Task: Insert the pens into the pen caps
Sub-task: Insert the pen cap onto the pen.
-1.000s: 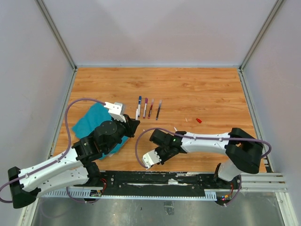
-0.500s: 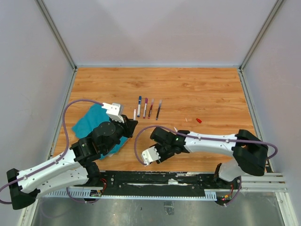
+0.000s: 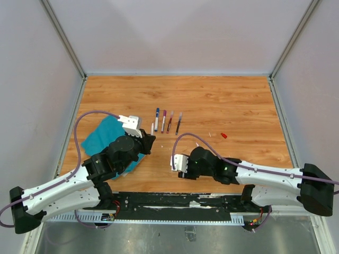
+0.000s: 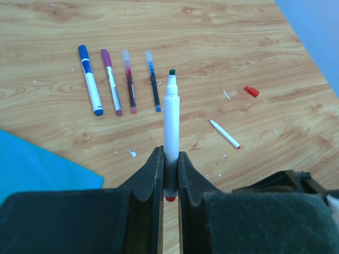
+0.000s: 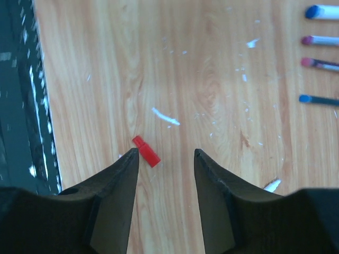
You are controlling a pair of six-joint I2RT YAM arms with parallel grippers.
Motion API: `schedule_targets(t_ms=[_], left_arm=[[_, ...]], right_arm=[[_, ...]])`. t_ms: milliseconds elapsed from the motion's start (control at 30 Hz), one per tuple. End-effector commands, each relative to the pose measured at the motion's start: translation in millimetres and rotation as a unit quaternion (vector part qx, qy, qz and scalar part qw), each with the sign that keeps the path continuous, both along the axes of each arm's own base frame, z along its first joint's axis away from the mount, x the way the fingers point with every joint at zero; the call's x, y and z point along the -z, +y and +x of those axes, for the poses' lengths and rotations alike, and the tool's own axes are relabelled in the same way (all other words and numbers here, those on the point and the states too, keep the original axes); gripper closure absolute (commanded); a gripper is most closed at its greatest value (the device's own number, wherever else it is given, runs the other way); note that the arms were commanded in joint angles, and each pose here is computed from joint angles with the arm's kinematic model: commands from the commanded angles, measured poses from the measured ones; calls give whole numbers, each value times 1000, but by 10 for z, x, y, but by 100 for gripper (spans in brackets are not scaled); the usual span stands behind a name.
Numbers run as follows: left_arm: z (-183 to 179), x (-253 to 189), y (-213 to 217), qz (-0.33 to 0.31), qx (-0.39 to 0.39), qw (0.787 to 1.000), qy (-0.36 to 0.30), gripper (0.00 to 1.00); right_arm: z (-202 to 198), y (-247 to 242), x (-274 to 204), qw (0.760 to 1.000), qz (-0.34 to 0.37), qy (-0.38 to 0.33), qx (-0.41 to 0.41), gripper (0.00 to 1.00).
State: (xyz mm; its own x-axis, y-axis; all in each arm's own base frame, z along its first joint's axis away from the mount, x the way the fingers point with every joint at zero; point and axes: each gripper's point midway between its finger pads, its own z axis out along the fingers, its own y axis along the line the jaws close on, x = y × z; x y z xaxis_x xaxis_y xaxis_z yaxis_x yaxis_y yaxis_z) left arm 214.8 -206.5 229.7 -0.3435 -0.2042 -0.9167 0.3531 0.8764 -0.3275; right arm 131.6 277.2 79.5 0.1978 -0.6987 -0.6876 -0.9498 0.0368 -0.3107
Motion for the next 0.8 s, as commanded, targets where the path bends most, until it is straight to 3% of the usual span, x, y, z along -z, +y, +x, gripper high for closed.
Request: schedule_targets(t_ms=[0,167,267,400,533,667,767], left_arm=[[62,-80,-37,-5,-6,1000,-8,100],[80,-82,-66,-3,-1,1000,-8,100],[84,-90,-65,-4,1,1000,-9,99],[83,-104,-67,-6,4,1000,-10,100],[65,-122,-37,-10,3,1000,-11,99],[39,-123,4,-19,0,1000,-12,99],[24,-117,7,-19,3,1000,-10,99]], right_arm=[[243,176,-368,972,132,56,185,53],[502,-57,-373,914,130,83,375,46],[525,-123,-356,877,132,113,448,45],[484,21,-431,840,188,175,478,43],[574,-59,-511,771,247,198,552,43],[636,-292,-497,699,244,190,644,43],[654,-279,-462,682,224,186,671,42]])
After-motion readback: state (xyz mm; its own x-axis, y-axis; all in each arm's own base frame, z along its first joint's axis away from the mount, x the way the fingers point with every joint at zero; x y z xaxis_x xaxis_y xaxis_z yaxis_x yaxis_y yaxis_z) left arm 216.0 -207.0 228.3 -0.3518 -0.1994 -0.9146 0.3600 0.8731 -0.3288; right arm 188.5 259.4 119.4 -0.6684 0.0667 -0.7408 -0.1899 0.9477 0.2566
